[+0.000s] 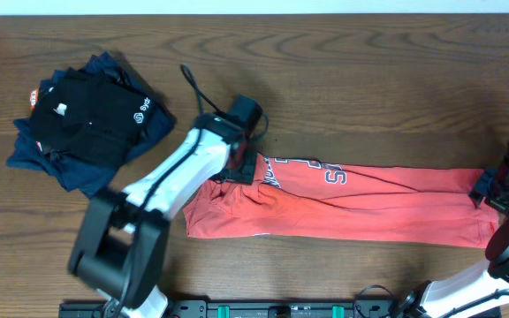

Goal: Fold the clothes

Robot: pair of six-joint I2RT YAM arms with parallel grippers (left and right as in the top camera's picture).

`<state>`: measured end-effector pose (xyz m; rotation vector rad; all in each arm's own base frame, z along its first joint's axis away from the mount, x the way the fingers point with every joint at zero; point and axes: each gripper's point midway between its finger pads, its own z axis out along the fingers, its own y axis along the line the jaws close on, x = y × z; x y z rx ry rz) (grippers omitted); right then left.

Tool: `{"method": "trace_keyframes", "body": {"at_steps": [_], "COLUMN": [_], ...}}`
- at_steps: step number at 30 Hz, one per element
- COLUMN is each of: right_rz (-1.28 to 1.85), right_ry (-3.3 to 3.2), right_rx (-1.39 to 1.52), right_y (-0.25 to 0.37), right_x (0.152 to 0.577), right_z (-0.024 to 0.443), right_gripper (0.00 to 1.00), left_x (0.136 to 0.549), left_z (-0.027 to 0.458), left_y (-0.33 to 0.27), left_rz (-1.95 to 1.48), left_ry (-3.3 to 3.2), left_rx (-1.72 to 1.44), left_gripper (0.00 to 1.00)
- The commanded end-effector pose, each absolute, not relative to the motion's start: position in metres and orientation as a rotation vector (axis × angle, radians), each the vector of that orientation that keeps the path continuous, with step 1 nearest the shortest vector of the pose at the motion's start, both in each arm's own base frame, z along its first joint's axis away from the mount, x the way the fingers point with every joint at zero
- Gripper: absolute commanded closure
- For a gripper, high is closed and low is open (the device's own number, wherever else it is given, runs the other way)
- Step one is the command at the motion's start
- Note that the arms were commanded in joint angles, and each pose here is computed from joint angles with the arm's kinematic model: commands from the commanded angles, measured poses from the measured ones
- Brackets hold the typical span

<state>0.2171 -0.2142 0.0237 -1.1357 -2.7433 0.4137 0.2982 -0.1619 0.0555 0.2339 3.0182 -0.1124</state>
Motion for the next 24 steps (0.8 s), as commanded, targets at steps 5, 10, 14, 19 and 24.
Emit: {"method": "trace_keyframes", "body": {"at_steps": [5,10,14,19,24], "right_rz": [0.180,0.148,0.070,0.061,0.054], "right_ry": [-2.836,-2.892,-2.980,-3.016,-3.012], "right_rx": [-1.102,-1.034,-0.977,-0.906,-0.844], "right_y": [-0.215,-0.222,-0.220,-0.216,-0.206], "right_x": [0.226,0.227,0.239,0.238,0.225], "right_z": [0.023,0.019,0.014,0.002,-0.017], "right_gripper": [0.35,0.34,0.35,0.35,0.37], "left_x": [0.315,0.313,0.313,0.312,0.311], "left_z": [0.095,0.095,0.095,0.094,0.094], "left_y": [-0.145,-0.139,-0.139,-0.138,-0.138], "left_rz": [-0.136,-0.126,-0.126,-0.123,-0.121], "left_ry": [2.914,2.929,2.930,2.935,2.939], "left_rx": [0.138,0.118,0.118,0.118,0.118], "left_gripper": [0.44,0.44,0.44,0.44,0.44]}}
